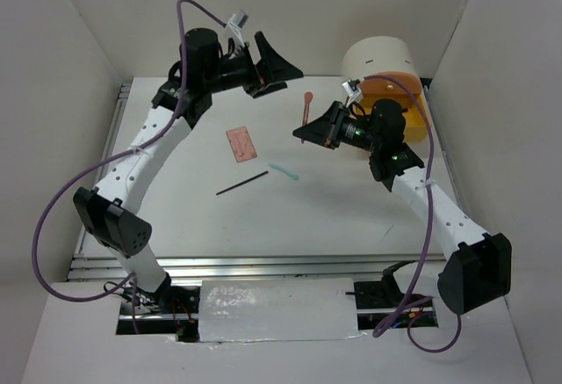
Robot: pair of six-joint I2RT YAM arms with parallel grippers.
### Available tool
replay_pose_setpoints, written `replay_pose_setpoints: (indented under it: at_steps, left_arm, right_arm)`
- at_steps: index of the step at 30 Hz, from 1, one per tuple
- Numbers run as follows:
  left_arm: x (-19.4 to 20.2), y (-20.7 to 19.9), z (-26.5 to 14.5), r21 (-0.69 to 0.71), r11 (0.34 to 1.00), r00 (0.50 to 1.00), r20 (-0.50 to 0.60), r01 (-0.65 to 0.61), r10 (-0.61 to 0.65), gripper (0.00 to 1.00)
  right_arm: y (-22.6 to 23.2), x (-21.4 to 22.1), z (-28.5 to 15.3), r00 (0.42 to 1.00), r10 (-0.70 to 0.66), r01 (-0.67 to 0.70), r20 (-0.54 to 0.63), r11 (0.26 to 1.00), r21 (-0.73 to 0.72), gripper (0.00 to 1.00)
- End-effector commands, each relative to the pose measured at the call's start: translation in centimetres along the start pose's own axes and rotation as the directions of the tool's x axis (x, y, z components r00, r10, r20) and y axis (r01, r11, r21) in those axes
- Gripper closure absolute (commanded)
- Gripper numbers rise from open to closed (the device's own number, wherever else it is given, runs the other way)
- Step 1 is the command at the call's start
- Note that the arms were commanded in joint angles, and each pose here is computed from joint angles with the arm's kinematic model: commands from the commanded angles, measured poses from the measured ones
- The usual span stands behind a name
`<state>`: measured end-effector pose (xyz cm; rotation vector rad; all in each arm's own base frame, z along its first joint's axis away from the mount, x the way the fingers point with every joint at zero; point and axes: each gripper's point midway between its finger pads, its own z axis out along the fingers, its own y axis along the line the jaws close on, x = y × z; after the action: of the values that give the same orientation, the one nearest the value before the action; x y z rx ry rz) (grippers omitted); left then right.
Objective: Organize the makeup
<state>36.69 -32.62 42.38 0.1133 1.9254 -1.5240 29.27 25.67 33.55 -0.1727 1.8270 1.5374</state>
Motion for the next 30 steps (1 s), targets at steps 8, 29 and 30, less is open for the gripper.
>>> replay_pose_setpoints:
  at_steps: [8,29,30]
  left_arm:
    - [-1.0,9.0,-6.4,-0.491,0.868,0.993,0.054,-0.069,0.109,0.01]
    - [5.8,20.9,-16.1,-0.841,0.450,0.954,-0.255,-0.299,0.157,0.01]
    - [6.0,21.2,-16.1,-0.841,0.448,0.953,-0.263,-0.304,0.153,0.01]
  right_arm:
    - [-13.8,-11.5,-10.0,0.820,0.029,-0.458,0.571,0.631,0.626,1.00]
    - [-24.5,-17.1,-16.1,0.677,-0.040,-0.696,0.735,0.288,0.658,0.47]
    - [-24.2,-17.4,-15.9,0.679,-0.039,-0.693,0.733,0.296,0.658,0.36]
